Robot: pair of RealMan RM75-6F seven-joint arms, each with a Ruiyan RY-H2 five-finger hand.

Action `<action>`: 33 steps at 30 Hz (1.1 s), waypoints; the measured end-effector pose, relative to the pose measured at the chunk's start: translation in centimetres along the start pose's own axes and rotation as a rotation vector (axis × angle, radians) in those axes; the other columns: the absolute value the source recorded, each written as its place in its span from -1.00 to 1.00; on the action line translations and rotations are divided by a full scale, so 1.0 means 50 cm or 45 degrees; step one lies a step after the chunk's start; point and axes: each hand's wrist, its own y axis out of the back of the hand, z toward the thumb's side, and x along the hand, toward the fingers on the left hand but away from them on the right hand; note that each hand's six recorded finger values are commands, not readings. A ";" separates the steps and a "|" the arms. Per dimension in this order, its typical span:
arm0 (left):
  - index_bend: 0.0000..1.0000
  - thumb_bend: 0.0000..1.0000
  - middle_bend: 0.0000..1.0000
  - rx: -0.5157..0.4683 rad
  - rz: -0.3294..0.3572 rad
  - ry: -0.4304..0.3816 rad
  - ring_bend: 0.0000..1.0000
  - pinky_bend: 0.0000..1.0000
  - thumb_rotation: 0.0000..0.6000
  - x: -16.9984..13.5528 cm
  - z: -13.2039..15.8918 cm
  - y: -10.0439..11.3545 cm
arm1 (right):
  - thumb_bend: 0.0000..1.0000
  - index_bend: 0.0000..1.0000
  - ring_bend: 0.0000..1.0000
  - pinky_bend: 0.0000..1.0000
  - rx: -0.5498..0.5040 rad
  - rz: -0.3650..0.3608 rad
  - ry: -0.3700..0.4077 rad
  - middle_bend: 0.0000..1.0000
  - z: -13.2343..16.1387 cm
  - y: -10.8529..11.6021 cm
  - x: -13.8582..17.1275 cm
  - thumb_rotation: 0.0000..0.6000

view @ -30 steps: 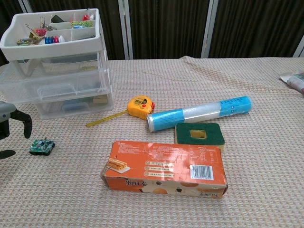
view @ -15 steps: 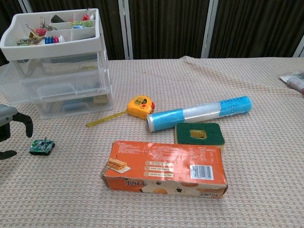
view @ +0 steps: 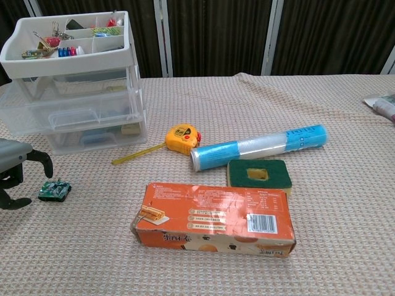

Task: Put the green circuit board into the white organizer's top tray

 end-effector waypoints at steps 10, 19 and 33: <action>-0.43 -0.31 0.97 0.007 0.004 -0.001 0.90 0.51 1.00 0.011 0.010 -0.001 | -1.00 -0.91 -1.00 -1.00 -0.004 0.001 0.002 -1.00 0.000 0.000 0.000 1.00; -0.20 -0.30 0.97 -0.003 -0.007 -0.007 0.90 0.51 1.00 0.021 0.023 -0.009 | -1.00 -0.91 -1.00 -1.00 -0.001 -0.002 0.003 -1.00 0.001 0.001 0.000 1.00; 0.10 -0.10 0.97 -0.030 0.011 -0.041 0.90 0.51 1.00 0.014 0.035 -0.007 | -1.00 -0.91 -1.00 -1.00 -0.003 -0.004 0.009 -1.00 0.001 0.001 0.001 1.00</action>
